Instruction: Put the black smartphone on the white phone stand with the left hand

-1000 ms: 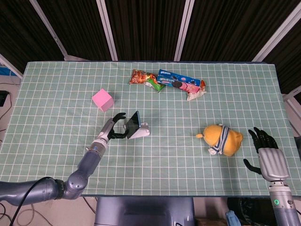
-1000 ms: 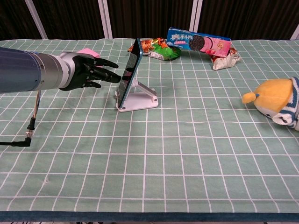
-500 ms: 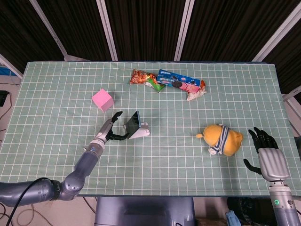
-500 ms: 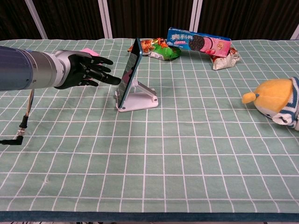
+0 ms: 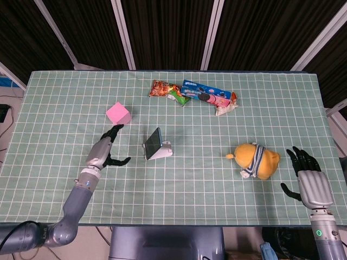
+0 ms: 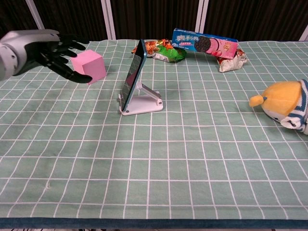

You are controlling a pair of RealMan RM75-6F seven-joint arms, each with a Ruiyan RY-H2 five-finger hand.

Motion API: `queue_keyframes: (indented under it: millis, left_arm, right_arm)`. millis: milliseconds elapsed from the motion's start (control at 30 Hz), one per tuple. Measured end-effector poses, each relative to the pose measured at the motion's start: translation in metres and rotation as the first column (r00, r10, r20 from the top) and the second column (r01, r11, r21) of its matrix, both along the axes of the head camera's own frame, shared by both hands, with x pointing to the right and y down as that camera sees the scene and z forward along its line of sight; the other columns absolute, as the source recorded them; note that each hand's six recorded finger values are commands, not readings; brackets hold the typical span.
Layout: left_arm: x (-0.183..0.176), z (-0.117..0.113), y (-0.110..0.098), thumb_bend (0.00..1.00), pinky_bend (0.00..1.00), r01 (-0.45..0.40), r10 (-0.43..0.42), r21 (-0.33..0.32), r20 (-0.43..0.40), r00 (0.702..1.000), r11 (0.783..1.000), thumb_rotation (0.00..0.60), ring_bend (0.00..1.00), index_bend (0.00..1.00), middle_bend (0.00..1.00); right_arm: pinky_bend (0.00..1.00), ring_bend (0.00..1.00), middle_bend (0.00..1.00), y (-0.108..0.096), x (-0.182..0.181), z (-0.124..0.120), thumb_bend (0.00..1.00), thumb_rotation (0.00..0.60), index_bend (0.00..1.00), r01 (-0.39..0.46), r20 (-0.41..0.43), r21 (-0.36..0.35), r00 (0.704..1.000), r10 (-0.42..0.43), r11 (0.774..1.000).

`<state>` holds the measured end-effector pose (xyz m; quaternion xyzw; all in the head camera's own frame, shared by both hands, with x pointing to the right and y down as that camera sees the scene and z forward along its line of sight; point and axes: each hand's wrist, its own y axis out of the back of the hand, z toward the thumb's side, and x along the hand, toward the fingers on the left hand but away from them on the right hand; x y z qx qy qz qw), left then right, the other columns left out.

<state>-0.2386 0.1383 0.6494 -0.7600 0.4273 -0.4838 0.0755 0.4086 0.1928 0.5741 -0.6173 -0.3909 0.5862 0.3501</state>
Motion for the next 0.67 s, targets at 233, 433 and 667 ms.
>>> queue_keyframes:
  millis: [233,433,667]
  left_arm:
    - [-0.049,-0.034,0.021,0.21,0.0,-0.15,0.102,0.23,0.209,0.973,0.962,0.6,0.0,0.0,0.0]
    - [-0.119,-0.063,0.07,0.19,0.0,-0.217,0.058,0.346,0.417,0.907,0.913,0.6,0.0,0.0,0.0]
    - [-0.18,-0.074,0.117,0.19,0.0,-0.254,0.028,0.306,0.588,0.808,0.917,0.6,0.0,0.0,0.0]
  right_arm:
    - [0.14,0.0,0.0,0.0,0.0,0.0,0.37,0.6,0.0,0.003,-0.003,0.0,1.0,-0.003,1.0]
    - [0.14,0.0,0.0,0.001,0.0,-0.001,0.37,0.6,0.0,0.005,-0.004,0.003,1.0,-0.005,1.0]
    - [0.14,0.0,0.0,0.001,-0.001,-0.001,0.37,0.6,0.0,0.01,-0.002,0.004,1.0,-0.01,1.0]
